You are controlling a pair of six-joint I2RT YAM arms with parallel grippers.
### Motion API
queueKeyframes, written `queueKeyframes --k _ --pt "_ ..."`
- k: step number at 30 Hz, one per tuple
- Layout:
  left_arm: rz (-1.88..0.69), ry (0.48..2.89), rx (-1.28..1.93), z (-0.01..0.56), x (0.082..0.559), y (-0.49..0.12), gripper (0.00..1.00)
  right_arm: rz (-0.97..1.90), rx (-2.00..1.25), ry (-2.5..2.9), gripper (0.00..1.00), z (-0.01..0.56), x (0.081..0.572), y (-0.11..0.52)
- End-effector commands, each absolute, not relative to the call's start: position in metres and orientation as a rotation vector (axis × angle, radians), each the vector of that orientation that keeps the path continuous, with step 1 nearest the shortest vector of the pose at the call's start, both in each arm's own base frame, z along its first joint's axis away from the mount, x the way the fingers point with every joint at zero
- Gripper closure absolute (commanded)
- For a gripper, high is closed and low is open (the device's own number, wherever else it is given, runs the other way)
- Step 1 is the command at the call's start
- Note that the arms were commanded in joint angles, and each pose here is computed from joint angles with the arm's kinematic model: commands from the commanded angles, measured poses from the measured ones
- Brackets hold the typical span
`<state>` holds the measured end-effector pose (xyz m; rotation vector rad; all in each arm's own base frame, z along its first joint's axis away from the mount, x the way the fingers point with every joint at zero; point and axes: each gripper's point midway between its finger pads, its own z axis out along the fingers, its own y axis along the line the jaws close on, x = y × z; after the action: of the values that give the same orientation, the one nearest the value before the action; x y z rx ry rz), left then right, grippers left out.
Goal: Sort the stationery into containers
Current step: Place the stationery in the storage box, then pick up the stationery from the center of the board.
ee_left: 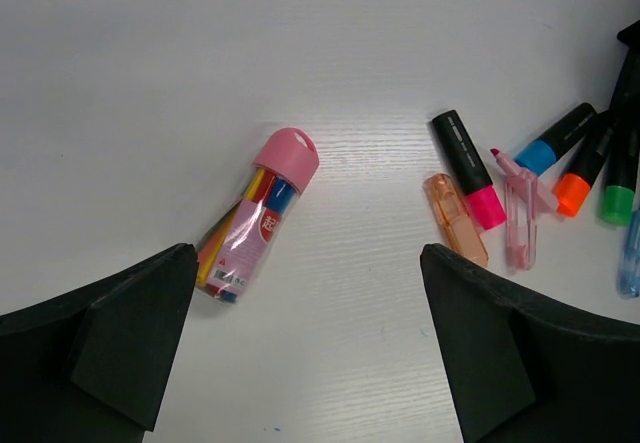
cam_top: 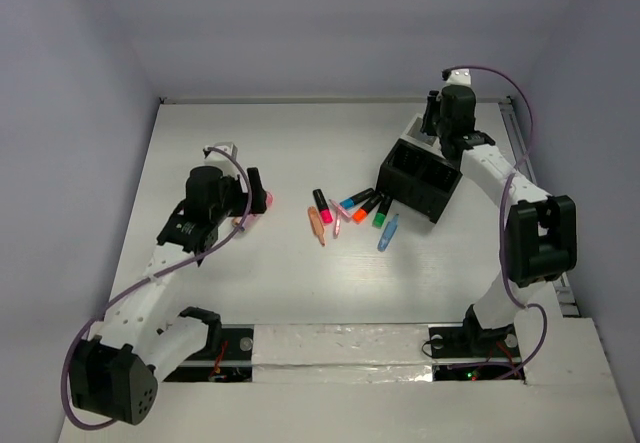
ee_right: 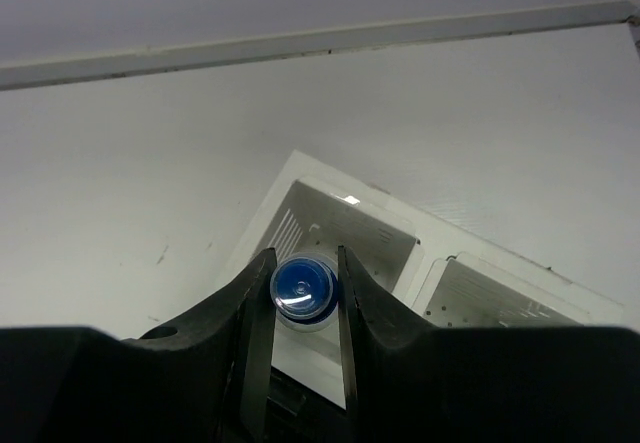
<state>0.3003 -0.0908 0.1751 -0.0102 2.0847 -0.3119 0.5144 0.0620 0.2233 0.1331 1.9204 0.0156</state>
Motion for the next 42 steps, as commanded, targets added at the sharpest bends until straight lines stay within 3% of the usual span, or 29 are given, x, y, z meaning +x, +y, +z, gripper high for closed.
queueKeyframes --k 1,6,12,27,33,36,37,38,39,42 --pt "-0.288 2.064 -0.002 0.192 0.313 -0.090 0.07 0.037 0.145 1.905 0.88 0.218 0.520 0.063" --pt "-0.266 2.188 0.032 0.166 0.320 -0.096 0.08 0.072 0.132 1.908 0.52 0.219 0.520 0.068" --pt "-0.113 2.339 0.052 0.127 0.330 -0.087 0.09 0.155 0.080 1.908 0.23 0.224 0.510 0.081" --pt "-0.036 2.633 0.126 0.046 0.327 -0.089 0.20 0.451 -0.019 1.761 0.19 0.287 0.468 0.120" --pt "-0.139 2.736 0.156 0.020 0.322 -0.098 0.40 0.622 -0.083 1.709 0.19 0.309 0.449 0.144" --pt "-0.144 2.724 0.158 0.022 0.323 -0.099 0.64 0.760 -0.142 1.693 0.19 0.315 0.438 0.163" --pt "-0.144 2.715 0.160 0.025 0.324 -0.099 0.76 0.803 -0.157 1.694 0.19 0.316 0.434 0.172" --pt "-0.137 2.702 0.157 0.029 0.325 -0.098 0.95 0.834 -0.180 1.695 0.19 0.316 0.430 0.182" --pt "-0.148 2.652 0.151 0.042 0.329 -0.099 1.00 0.873 -0.212 1.697 0.17 0.317 0.426 0.191" --pt "-0.245 2.508 0.158 0.083 0.335 -0.109 1.00 0.998 -0.308 1.695 0.00 0.317 0.409 0.227"
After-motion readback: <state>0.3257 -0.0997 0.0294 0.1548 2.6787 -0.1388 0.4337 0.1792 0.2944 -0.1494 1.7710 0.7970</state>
